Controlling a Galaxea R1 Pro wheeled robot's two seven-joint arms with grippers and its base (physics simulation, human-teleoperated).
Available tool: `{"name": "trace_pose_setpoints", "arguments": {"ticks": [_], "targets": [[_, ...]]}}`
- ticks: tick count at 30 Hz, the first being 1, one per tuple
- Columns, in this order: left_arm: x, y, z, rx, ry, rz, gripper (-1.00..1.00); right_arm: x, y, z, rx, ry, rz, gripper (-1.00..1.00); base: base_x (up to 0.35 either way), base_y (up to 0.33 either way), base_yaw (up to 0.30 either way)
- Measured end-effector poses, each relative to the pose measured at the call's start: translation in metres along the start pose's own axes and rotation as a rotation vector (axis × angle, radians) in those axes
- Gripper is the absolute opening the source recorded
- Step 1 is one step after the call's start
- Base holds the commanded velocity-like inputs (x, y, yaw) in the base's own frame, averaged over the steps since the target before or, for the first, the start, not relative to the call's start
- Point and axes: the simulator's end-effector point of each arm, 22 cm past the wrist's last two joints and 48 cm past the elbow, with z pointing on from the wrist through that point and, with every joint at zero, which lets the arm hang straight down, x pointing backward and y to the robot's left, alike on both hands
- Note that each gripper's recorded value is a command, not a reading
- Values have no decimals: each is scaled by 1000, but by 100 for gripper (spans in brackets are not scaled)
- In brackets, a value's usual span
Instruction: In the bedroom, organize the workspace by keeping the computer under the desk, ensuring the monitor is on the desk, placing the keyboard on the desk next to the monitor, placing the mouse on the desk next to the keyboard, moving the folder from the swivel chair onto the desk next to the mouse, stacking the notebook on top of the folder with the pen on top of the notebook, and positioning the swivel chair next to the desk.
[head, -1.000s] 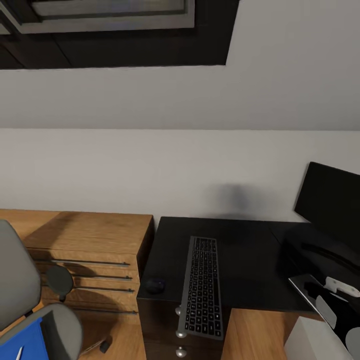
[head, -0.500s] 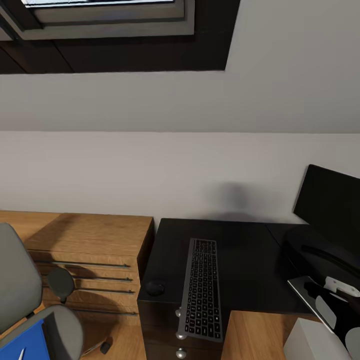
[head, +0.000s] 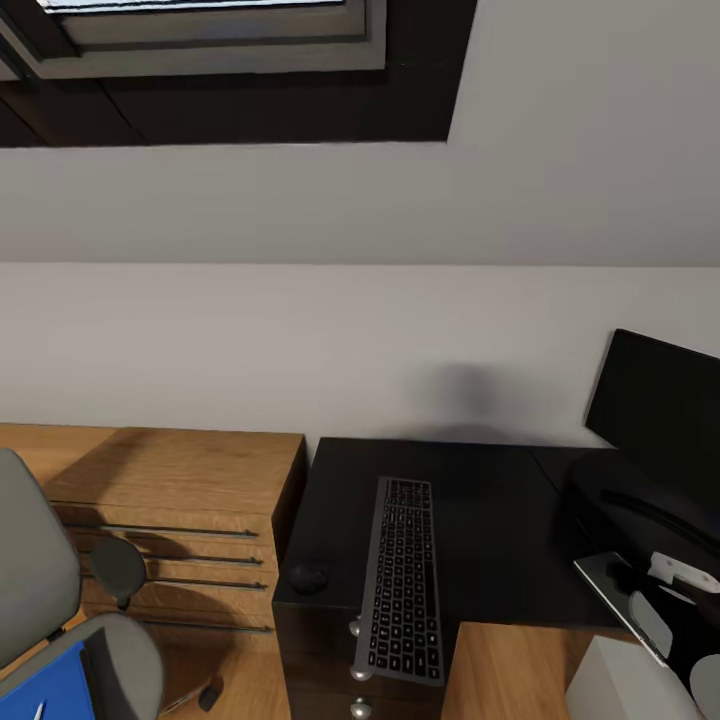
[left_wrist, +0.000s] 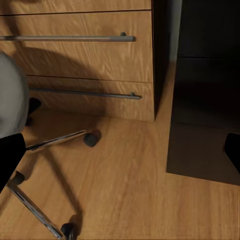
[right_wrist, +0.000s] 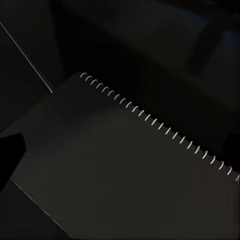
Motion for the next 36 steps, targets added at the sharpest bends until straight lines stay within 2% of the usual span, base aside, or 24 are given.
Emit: {"name": "trace_pose_setpoints", "arguments": {"ticks": [5,23,29,34,35,36], "targets": [[-1,0,0,0,-2,0,100,-1,0,-1,-1,-2,1,100,140,0,-126],[-1,0,0,1,-2,0,100,-2,-1,0,-16,-1,7,100,72,0,-8],[-1,-1,0,1,-2,-1,100,2,-18,5,-35,21,58,100,64,0,0],[-1,-1,0,2,-2,0,100,2,-33,8,-48,31,134,100,234,0,0],[-1,-1,0,3,-2,0,100,0,-41,9,-49,32,169,100,293,0,0],[-1,-1,0,3,-2,0,100,-1,-42,9,-48,31,173,100,274,-17,0]]}}
